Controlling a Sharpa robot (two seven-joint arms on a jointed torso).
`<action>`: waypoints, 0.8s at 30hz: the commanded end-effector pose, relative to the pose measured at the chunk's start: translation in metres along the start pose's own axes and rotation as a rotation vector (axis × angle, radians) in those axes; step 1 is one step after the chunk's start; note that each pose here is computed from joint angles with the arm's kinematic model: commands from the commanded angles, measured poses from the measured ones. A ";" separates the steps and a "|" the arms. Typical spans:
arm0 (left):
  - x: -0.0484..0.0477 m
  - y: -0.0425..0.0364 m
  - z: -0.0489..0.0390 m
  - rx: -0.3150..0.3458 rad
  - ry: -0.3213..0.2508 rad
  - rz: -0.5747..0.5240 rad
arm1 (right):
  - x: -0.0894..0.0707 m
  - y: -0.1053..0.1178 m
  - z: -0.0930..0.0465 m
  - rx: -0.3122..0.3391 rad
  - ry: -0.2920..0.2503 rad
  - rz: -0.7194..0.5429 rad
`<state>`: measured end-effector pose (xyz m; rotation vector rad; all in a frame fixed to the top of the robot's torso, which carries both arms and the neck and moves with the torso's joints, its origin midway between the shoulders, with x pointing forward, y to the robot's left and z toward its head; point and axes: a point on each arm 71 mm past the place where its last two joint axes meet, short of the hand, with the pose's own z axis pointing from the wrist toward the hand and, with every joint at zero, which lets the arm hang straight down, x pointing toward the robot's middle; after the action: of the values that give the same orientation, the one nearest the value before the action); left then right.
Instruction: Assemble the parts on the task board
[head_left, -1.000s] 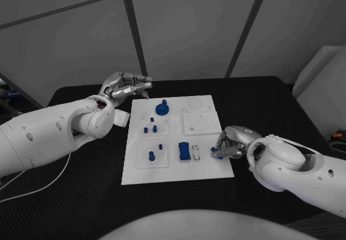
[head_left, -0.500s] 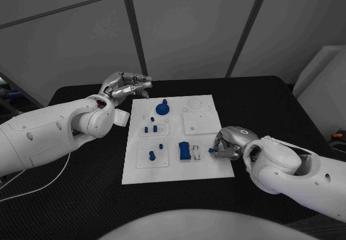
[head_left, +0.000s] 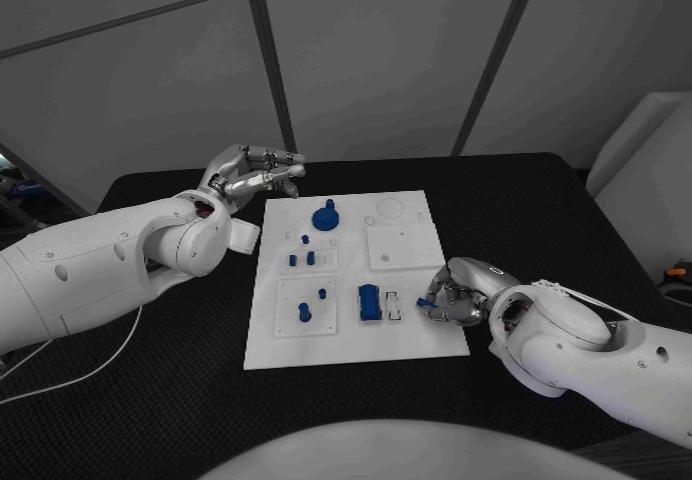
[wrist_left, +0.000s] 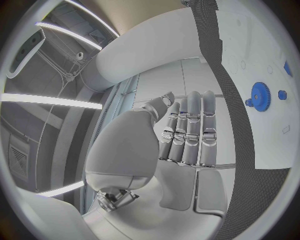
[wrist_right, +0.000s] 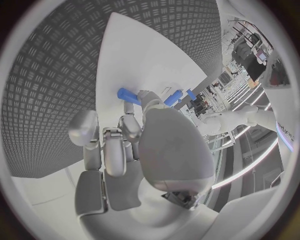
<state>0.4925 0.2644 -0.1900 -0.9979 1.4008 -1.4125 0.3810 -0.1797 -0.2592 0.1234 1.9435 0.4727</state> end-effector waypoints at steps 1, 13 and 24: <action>0.0015 -0.0010 0.0005 0.004 0.010 -0.005 | 0.003 0.002 -0.001 0.028 0.017 0.171; 0.0020 -0.0011 0.0004 0.003 0.012 -0.006 | 0.008 0.016 0.004 0.009 0.035 0.241; 0.0022 -0.0013 0.0002 0.003 0.014 -0.007 | 0.012 0.023 0.009 0.000 0.041 0.257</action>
<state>0.4921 0.2638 -0.1900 -0.9980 1.4027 -1.4143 0.3814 -0.1536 -0.2646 0.3485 1.9868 0.6272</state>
